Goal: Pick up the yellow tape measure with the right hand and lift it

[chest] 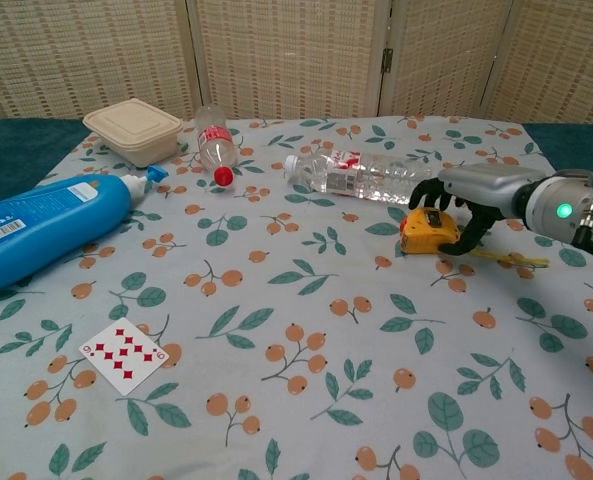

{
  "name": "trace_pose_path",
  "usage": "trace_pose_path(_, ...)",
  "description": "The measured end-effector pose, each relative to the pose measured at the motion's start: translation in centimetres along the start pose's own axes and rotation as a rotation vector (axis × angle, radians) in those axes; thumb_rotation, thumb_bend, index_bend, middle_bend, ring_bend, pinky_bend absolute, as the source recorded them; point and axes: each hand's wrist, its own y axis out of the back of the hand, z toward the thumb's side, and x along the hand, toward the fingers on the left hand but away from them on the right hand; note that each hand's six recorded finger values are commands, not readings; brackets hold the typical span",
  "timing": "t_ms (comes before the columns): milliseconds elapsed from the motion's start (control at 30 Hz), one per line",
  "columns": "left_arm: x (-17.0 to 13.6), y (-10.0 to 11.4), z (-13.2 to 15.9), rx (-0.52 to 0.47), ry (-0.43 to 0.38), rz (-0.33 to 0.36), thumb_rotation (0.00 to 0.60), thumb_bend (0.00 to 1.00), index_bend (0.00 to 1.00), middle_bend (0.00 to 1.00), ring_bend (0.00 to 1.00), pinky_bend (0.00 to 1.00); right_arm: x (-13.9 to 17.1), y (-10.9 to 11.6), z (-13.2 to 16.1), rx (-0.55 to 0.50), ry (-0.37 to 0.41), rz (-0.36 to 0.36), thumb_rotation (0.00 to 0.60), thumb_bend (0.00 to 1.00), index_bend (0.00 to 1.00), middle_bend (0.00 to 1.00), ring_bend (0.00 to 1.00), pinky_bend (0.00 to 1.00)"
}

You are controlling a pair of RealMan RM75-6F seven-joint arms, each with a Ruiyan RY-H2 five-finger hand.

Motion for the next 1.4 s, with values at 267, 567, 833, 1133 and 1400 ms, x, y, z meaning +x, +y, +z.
trace_pose_path(267,0.2,-0.2,0.4,-0.004,-0.014,-0.001,0.600,0.18,0.14,0.05,0.07,0.00,3.6,-0.7,0.6,0.010,0.059,-0.007,0.600,0.37,0.27,0.33,0.26,0.23)
trace_pose_path(567,0.3,-0.2,0.7,-0.003,-0.024,-0.003,0.600,0.18,0.14,0.05,0.07,0.00,5.3,-1.5,-0.2,0.051,0.043,-0.004,0.600,0.37,0.23,0.21,0.22,0.21)
trace_pose_path(833,0.1,-0.3,0.4,-0.003,-0.015,-0.005,0.600,0.18,0.14,0.05,0.07,0.00,4.9,-2.0,0.2,0.063,0.042,0.002,0.600,0.37,0.22,0.23,0.22,0.21)
trace_pose_path(1133,0.1,-0.3,0.4,-0.004,-0.015,-0.003,0.600,0.18,0.14,0.05,0.07,0.00,4.4,-2.2,0.1,0.047,0.033,-0.005,0.600,0.37,0.29,0.31,0.25,0.21)
trace_pose_path(1400,0.9,0.0,0.8,-0.015,-0.027,0.006,0.600,0.19,0.15,0.05,0.10,0.01,4.3,-1.9,0.6,-0.006,0.039,-0.042,0.600,0.37,0.59,0.50,0.37,0.21)
